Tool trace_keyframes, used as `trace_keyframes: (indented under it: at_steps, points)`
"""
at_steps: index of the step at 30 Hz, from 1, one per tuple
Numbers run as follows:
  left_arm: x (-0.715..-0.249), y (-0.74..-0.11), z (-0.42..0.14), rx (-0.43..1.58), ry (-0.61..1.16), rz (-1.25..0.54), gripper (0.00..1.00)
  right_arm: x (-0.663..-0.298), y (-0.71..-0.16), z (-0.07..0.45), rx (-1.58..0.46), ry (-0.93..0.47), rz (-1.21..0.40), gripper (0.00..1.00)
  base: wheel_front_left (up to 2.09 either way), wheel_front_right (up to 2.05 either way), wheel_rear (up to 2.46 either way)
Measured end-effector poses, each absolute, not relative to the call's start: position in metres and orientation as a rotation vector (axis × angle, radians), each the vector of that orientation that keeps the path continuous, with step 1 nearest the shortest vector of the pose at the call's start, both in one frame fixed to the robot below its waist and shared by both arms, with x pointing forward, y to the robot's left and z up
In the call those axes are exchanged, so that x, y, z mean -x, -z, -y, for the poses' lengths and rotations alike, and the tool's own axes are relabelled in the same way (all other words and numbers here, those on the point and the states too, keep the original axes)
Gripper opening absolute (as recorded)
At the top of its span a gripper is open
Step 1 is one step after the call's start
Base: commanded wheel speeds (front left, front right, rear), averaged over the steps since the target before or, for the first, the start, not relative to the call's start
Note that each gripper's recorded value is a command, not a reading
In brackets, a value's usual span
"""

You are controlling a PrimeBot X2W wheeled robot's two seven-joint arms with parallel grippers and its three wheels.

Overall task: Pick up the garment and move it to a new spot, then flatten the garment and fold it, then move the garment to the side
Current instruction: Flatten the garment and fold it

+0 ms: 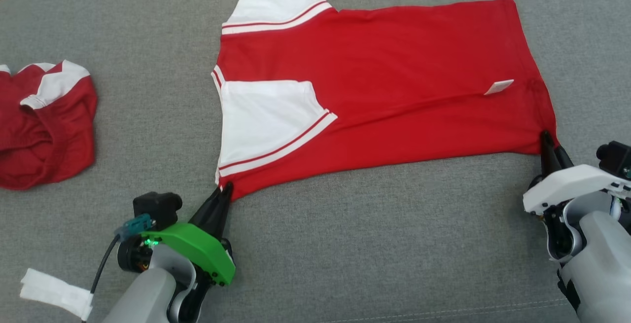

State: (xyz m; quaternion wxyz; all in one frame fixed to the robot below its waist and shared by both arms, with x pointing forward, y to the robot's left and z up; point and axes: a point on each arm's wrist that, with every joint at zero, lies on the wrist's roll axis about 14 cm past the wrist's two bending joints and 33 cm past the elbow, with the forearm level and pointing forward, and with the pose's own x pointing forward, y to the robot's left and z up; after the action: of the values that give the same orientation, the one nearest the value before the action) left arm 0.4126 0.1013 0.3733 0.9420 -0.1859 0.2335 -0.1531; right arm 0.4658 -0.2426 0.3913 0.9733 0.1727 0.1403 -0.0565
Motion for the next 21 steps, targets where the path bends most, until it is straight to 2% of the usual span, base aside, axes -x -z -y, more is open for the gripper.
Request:
trace_keyframes:
  at_steps: [11, 18, 19, 20, 21]
  points:
    - [-0.361, -0.38, -0.093, 0.448, 0.347, -0.534, 0.0, -0.41, -0.404, 0.274, -0.327, 0.116, -0.26, 0.0, 0.0, 0.0, 0.0]
    - [-0.332, -0.381, -0.09, 0.469, 0.355, -0.611, 0.0, -0.367, -0.388, 0.288, -0.285, 0.137, -0.323, 0.0, 0.0, 0.0, 0.0]
    - [-0.332, -0.381, -0.09, 0.469, 0.355, -0.611, 0.0, -0.367, -0.388, 0.288, -0.285, 0.137, -0.323, 0.32, 0.0, 0.0, 0.0]
    - [-0.329, -0.381, -0.089, 0.472, 0.355, -0.624, 0.0, -0.365, -0.389, 0.292, -0.284, 0.147, -0.321, 1.0, 0.0, 0.0, 0.0]
    - [-0.328, -0.381, -0.087, 0.48, 0.352, -0.636, 0.33, -0.364, -0.391, 0.297, -0.276, 0.16, -0.313, 1.0, 0.0, 0.0, 0.0]
